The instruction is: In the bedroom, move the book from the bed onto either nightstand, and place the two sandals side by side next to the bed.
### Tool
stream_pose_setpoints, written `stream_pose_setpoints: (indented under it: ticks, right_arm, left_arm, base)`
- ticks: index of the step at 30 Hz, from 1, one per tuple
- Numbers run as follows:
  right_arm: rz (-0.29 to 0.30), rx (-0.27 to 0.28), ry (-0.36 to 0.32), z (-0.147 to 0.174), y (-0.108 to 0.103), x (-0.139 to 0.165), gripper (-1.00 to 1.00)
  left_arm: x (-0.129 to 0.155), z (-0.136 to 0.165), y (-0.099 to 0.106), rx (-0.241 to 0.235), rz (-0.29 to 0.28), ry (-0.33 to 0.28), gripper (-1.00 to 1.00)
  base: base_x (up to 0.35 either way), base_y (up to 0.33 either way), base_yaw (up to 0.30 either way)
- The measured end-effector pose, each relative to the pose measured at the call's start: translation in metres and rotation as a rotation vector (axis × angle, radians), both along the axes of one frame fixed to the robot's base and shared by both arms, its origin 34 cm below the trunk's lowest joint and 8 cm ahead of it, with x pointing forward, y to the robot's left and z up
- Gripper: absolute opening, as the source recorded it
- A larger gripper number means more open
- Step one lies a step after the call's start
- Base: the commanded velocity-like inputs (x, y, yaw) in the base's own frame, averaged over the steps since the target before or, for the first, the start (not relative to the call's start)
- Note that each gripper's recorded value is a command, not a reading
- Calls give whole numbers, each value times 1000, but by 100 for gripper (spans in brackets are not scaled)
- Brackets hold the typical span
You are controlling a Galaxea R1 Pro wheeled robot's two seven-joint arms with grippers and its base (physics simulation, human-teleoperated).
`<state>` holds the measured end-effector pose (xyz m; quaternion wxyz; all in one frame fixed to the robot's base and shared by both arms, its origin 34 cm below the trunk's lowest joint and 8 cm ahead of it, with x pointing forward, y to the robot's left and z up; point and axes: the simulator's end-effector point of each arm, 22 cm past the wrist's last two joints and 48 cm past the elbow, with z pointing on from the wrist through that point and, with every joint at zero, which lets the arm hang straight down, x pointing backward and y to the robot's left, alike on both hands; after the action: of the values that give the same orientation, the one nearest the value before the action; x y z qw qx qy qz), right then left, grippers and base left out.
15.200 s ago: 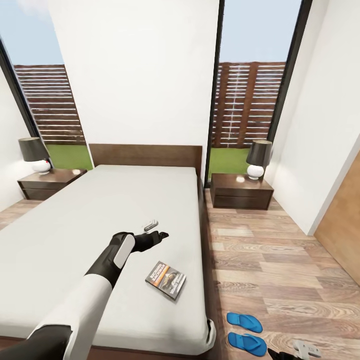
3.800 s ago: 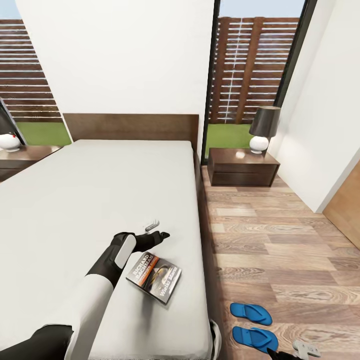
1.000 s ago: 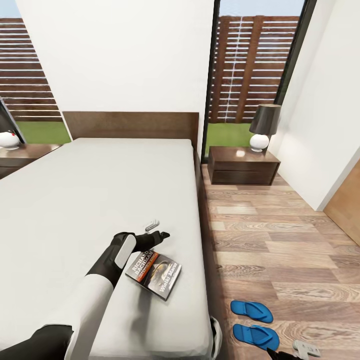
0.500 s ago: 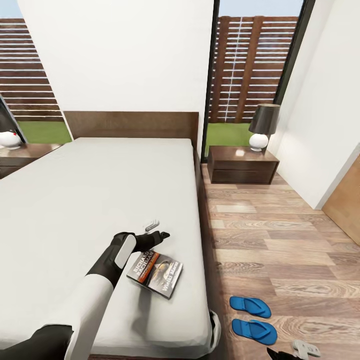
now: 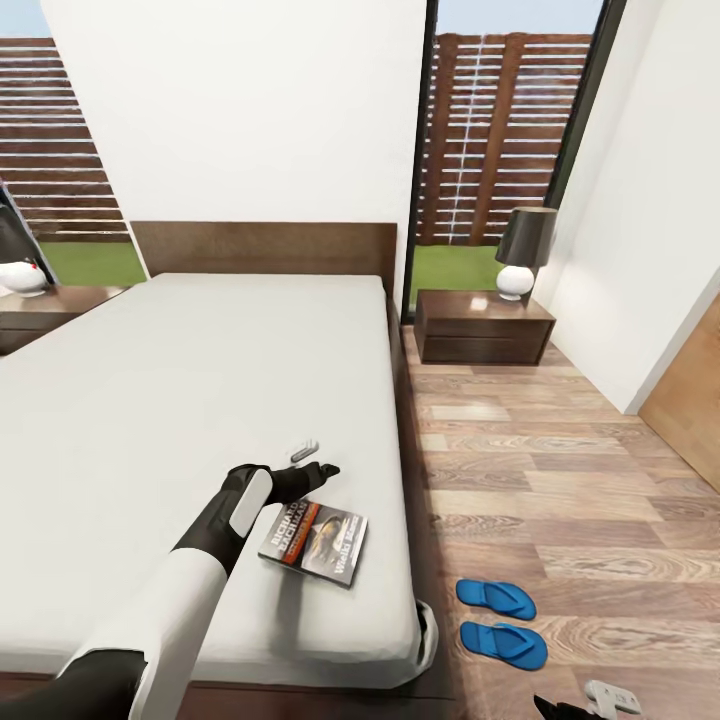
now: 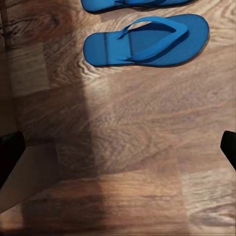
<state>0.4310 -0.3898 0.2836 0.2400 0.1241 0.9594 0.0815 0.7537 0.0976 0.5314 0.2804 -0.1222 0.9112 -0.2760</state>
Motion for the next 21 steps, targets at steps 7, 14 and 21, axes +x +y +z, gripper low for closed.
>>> stream_pose_setpoints:
  ticks: [7,14,21]
  right_arm:
    - [0,0,0,0,0,0,100]
    - [-1,-1,1,0,0,0,100]
    - [0,-1,1,0,0,0,100]
  left_arm:
    - [0,0,-1,-1,-1,0,100]
    - [0,0,-1,-2,-1,0,100]
    - [0,0,-1,-1,-1,0,100]
  base:
    - [-5,0,0]
    - [-60,0,0]
    - [-65,0,0]
